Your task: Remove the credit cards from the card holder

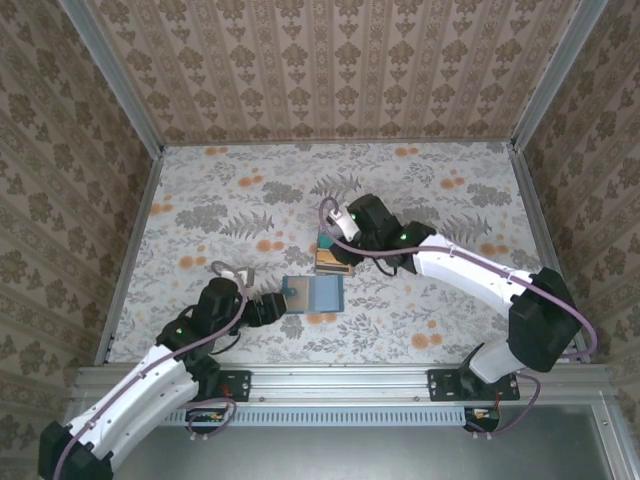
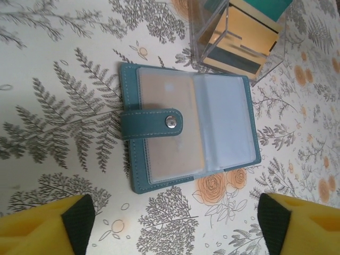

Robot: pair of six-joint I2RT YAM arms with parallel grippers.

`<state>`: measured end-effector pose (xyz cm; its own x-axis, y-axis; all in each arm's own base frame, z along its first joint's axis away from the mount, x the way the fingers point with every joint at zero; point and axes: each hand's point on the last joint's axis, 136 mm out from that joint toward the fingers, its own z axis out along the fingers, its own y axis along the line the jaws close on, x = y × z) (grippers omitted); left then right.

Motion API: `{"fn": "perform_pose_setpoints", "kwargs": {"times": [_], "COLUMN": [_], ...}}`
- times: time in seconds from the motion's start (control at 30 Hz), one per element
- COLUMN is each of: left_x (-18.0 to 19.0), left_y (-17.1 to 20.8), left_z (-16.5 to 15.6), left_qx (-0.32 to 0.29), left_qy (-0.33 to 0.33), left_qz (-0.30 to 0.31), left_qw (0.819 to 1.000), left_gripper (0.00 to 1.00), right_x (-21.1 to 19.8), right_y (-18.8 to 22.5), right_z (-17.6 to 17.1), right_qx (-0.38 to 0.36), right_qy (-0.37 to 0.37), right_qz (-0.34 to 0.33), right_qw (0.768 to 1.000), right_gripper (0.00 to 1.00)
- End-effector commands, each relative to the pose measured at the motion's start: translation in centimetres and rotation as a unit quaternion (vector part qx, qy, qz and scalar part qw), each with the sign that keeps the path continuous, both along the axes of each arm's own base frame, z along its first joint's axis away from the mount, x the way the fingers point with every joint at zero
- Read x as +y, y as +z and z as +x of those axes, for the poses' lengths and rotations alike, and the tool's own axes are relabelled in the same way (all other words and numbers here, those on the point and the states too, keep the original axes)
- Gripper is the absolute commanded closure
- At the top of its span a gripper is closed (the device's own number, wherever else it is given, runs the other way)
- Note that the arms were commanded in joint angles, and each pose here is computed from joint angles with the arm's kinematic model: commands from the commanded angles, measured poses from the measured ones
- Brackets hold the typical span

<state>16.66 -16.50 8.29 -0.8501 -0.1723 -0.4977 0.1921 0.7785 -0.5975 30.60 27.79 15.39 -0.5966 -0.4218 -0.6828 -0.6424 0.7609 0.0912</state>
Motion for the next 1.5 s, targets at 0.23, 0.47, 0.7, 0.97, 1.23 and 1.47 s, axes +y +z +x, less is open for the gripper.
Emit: {"fn": "perform_pose_setpoints", "kwargs": {"times": [0.23,0.47,0.7,0.97,1.23,1.47], "left_x": [-2.8,-4.4,-4.8,-4.8,-5.0,-5.6], "left_y": [-0.6,-1.7,-2.4,-3.1,-3.5,-3.7], "left_z": [1.1,1.7,2.1,2.3,2.4,2.1], "left_qx": [0.015,0.029,0.038,0.043,0.047,0.053], "left_qy": [-0.028,-0.042,-0.045,-0.045,-0.049,-0.059], "left_qz": [-0.016,0.012,0.028,0.043,0.05,0.044], "left_qw": [0.999,0.999,0.998,0.997,0.996,0.996], "left_gripper": [0.31,0.41,0.44,0.46,0.47,0.49], "right_x": [0.8,0.1,0.3,0.3,0.4,0.9], "right_y": [-6.7,-10.3,-12.0,-13.9,-14.0,-13.8], "right_z": [-5.1,-5.7,-5.8,-6.3,-6.6,-6.7], "right_qx": [0.103,0.124,0.129,0.139,0.141,0.143], "right_qy": [-0.126,-0.164,-0.171,-0.178,-0.176,-0.172], "right_qz": [0.119,0.097,0.073,0.05,0.047,0.048], "right_qw": [0.98,0.974,0.974,0.973,0.973,0.974], "right_gripper": [0.72,0.75,0.75,0.79,0.84,0.85]}}
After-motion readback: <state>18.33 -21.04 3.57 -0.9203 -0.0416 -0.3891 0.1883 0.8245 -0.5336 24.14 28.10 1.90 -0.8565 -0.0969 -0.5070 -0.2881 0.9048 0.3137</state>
